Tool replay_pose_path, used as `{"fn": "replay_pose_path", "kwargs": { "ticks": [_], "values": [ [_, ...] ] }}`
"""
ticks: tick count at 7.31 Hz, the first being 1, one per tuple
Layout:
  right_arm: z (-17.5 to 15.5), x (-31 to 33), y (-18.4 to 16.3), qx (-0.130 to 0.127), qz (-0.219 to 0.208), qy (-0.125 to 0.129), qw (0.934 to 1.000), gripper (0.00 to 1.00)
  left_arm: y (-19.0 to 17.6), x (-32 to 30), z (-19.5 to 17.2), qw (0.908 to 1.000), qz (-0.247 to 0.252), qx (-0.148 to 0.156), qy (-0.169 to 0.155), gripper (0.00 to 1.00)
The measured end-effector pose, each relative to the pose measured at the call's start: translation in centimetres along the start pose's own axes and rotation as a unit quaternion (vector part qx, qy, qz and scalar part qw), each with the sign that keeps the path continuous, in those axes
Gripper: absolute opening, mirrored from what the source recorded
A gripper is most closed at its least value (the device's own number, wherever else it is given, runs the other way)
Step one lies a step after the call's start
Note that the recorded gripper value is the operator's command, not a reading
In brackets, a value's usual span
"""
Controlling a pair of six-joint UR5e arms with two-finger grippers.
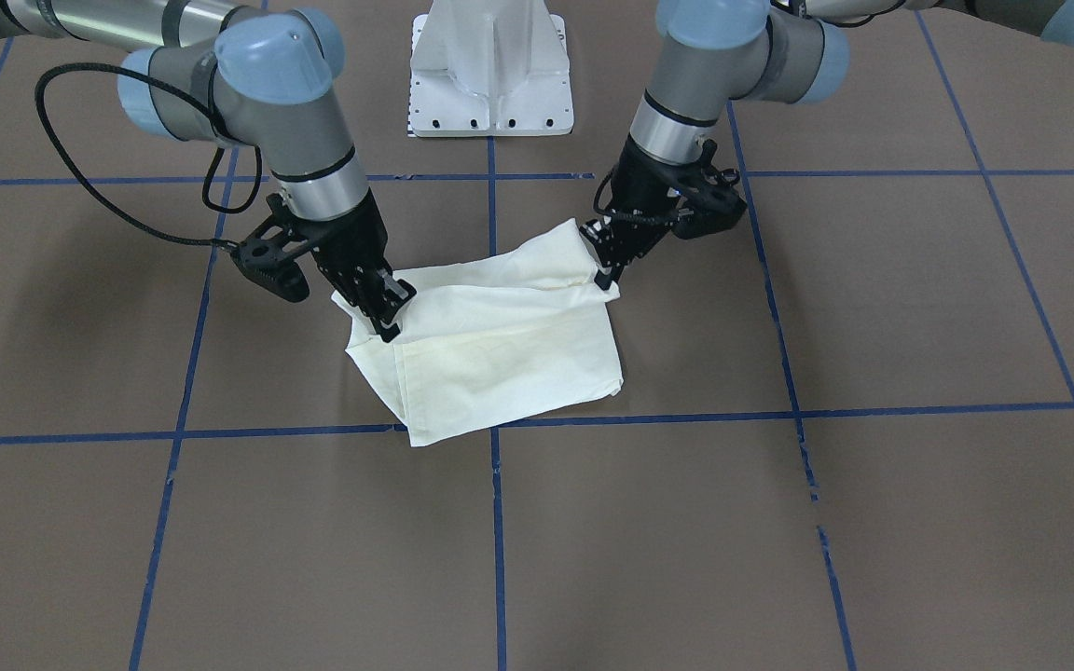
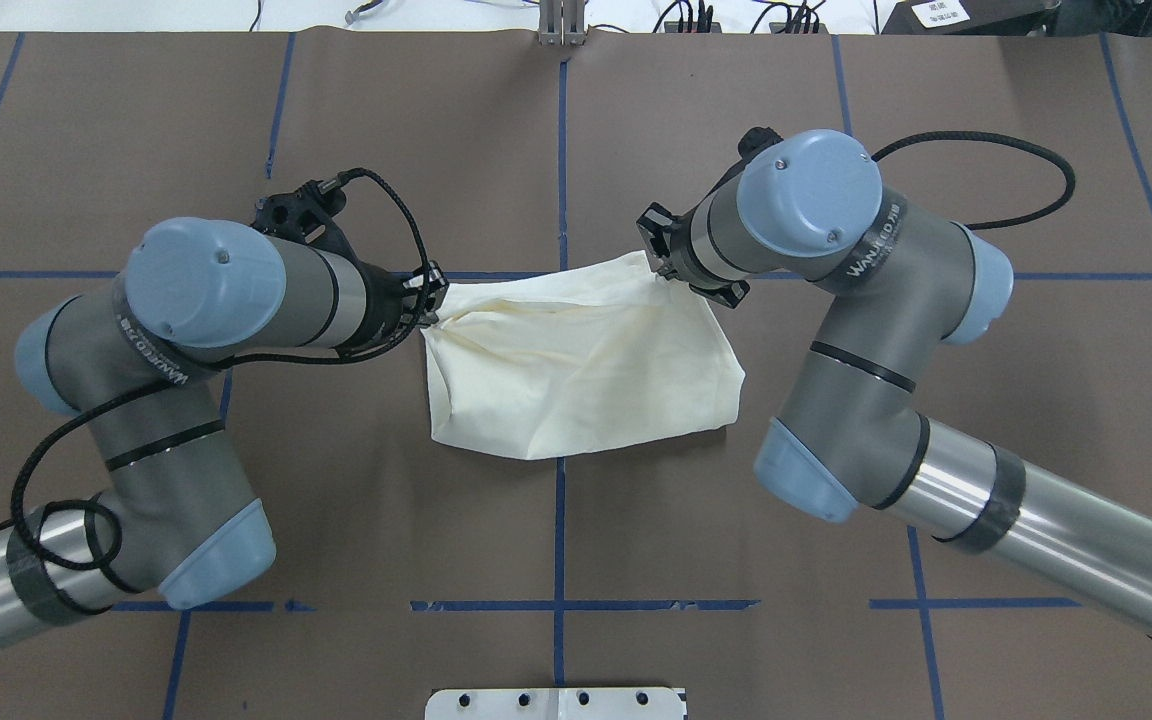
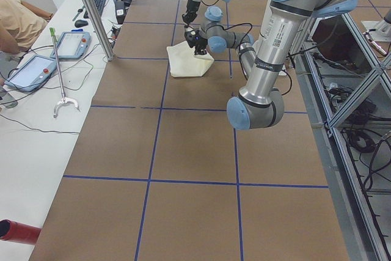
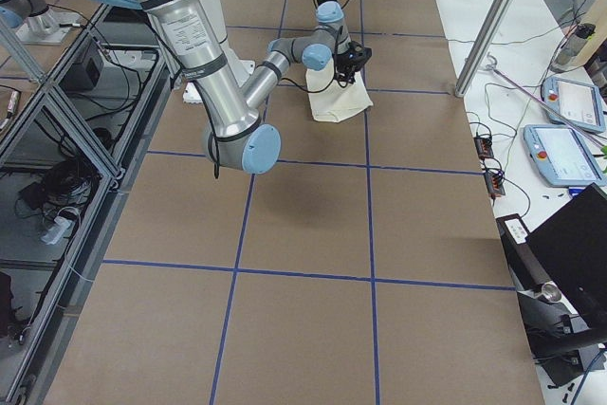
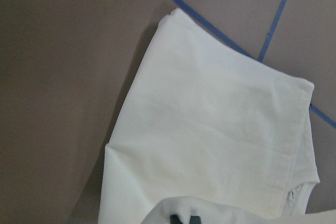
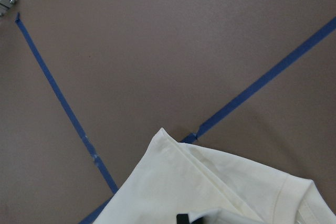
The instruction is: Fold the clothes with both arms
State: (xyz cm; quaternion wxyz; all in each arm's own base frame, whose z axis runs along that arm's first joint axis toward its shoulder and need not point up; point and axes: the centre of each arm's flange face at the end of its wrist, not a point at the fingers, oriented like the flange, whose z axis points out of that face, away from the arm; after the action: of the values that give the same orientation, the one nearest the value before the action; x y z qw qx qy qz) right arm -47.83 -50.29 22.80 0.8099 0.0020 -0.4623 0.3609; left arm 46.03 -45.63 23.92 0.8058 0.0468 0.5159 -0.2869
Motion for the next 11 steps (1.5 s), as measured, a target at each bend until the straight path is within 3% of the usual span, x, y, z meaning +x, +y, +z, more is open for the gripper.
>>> {"fn": "replay_pose_path", "kwargs": {
  "ticks": [2,3,5,6,8,11],
  "values": [
    [4.5,-2.1,-1.8,-0.004,0.007,0.010,0.9999,0.00,-3.3,0.6,3.5,0.9998,0.006,0.019,0.000,0.00],
    [5.7,-2.4,-2.6,-0.006,0.010,0.018,0.9998,0.00,-4.4,0.9,5.0,0.9997,0.010,0.024,0.003,0.24],
    [6.9,-2.8,-3.1,-0.007,0.007,0.027,0.9996,0.00,-7.4,1.0,4.7,0.9980,0.040,0.027,0.040,0.27],
    [7.1,-2.8,-3.1,-0.008,0.006,0.028,0.9996,0.00,-7.7,-0.2,2.5,0.9961,0.062,0.011,0.061,0.00],
    [6.7,-3.5,-3.2,-0.008,0.006,0.023,0.9997,0.00,-7.3,-4.7,0.1,0.9939,0.083,-0.011,0.072,0.00],
    [6.0,-4.3,-3.7,-0.009,0.004,0.017,0.9998,0.00,-3.5,-9.1,4.3,0.9895,0.114,-0.047,0.076,0.00]
  ]
}}
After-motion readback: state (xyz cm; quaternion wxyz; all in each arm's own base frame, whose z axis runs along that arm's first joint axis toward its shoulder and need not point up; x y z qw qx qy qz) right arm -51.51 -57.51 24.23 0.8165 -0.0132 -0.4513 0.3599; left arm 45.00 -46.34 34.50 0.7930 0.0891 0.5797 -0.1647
